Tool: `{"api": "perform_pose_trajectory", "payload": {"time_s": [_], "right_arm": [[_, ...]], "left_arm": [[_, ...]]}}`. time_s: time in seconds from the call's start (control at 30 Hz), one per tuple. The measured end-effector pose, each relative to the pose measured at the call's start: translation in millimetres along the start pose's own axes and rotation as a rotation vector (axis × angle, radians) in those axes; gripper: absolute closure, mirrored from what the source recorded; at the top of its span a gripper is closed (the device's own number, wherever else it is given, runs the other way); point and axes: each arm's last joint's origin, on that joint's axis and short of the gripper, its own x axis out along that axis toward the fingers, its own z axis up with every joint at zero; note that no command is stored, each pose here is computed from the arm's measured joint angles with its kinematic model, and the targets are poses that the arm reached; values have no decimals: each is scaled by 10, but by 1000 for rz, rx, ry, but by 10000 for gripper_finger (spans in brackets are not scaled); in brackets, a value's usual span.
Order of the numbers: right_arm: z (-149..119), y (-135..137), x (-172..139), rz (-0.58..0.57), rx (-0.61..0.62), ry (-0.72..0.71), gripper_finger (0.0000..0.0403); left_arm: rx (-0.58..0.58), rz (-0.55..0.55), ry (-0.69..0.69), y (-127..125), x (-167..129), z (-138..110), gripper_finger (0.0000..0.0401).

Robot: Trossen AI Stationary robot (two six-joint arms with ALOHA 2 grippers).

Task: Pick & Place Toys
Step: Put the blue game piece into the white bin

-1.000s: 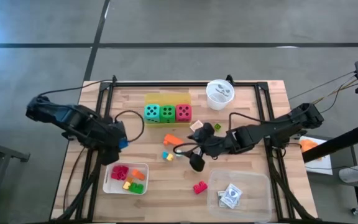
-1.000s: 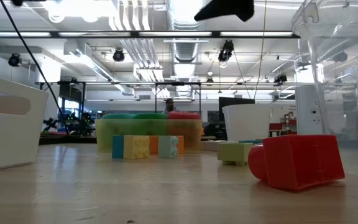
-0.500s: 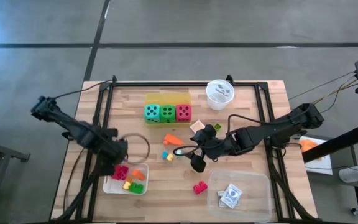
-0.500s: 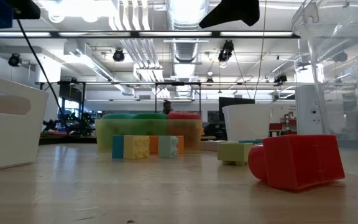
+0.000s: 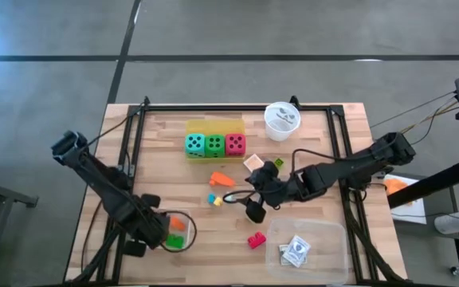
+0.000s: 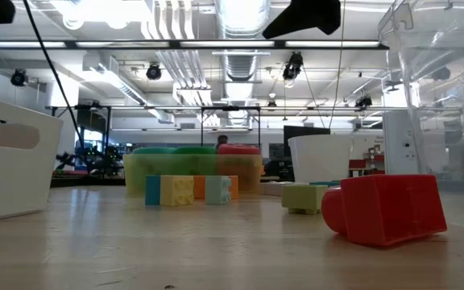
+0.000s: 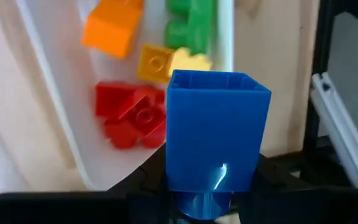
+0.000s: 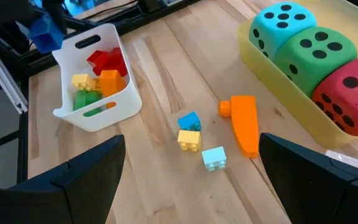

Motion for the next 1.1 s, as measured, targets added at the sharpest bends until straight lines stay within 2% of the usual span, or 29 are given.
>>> {"api": "perform_pose_trajectory", "payload": {"time_s": [0.2,0.33,0.47,0.6,1.1], "right_arm": [[-66,22,-3,1,-13,11,39],[-109,22,12,3,-17,13,39],[-148,6,38,1,-19,16,39],[-182,-11,55,-6,-8,24,39],[-204,-22,71,-9,-8,24,39]], "left_arm": [[-20,-21,-68,-146,109,72,288],[-66,10,-46,-158,281,20,288],[-97,41,17,-115,498,-86,288],[-109,18,28,-85,647,-110,288],[-113,13,66,38,949,-200,288]]}}
